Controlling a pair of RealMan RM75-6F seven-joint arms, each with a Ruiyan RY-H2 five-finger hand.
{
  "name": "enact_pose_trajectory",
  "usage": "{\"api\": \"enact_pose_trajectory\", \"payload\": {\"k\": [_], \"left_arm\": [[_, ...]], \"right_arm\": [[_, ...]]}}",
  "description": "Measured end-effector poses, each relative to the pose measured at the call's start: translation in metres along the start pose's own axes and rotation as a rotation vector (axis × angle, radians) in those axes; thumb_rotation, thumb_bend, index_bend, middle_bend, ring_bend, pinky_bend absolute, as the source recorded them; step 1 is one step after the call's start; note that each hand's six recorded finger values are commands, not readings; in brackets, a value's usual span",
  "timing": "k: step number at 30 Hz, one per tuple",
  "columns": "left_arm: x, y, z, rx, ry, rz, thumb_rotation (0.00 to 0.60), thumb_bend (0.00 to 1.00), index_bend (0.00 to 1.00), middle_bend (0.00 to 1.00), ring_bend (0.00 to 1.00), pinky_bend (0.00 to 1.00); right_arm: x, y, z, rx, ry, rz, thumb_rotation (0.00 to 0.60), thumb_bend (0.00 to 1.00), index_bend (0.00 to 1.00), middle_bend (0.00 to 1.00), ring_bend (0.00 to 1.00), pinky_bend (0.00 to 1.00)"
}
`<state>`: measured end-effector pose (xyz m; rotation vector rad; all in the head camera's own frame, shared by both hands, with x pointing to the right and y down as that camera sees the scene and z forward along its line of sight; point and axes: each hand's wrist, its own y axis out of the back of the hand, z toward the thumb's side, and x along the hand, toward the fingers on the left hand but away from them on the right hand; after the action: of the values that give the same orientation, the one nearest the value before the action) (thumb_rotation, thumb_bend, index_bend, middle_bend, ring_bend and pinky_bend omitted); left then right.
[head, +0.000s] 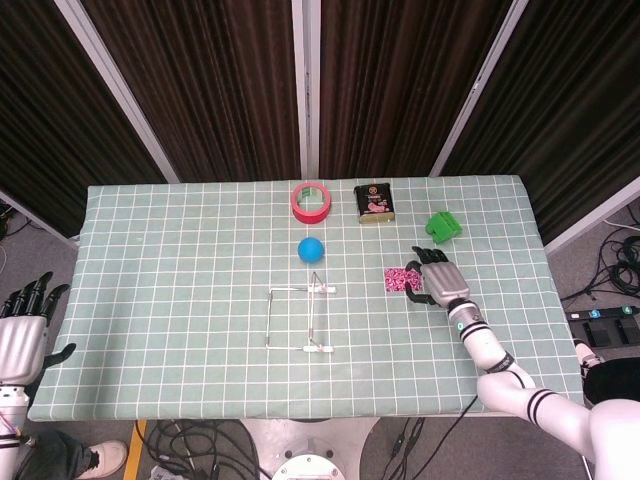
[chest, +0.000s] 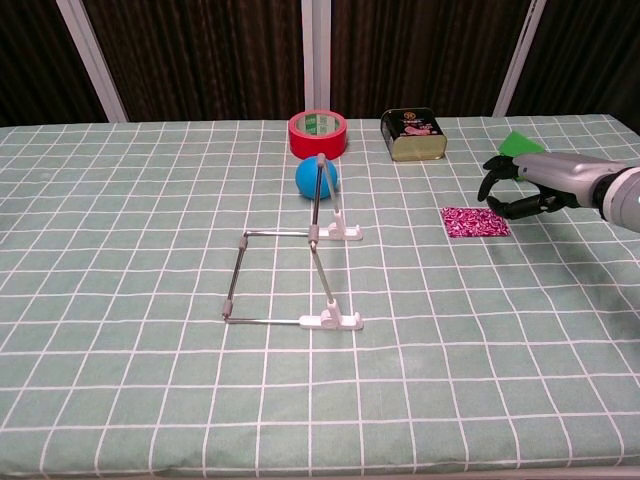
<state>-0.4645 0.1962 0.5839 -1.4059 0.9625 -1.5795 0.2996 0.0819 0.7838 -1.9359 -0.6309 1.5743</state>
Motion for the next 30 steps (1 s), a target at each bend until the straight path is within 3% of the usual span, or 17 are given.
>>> {"api": "enact_pose_trajectory", "payload": {"k": [16,30], "left_arm": [[0.002,-0.001,0.002,0.002,-0.006,-0.006,0.6,0.08,0.22,0.16,0.13,0.19],[0.006,-0.001,0.009,-0.004,-0.03,-0.001,0.6,0.08,0.22,0.16,0.13,0.19]], "right_arm": [[-0.015,-0.022,0.009,0.012,0.024,0.046,0.217,0.48,0.28,0.0,0.0,0.0],[0.032,-0.035,0.006,0.043,0.099,0.075,0.219,0.48,0.28,0.0,0.0,0.0]]}}
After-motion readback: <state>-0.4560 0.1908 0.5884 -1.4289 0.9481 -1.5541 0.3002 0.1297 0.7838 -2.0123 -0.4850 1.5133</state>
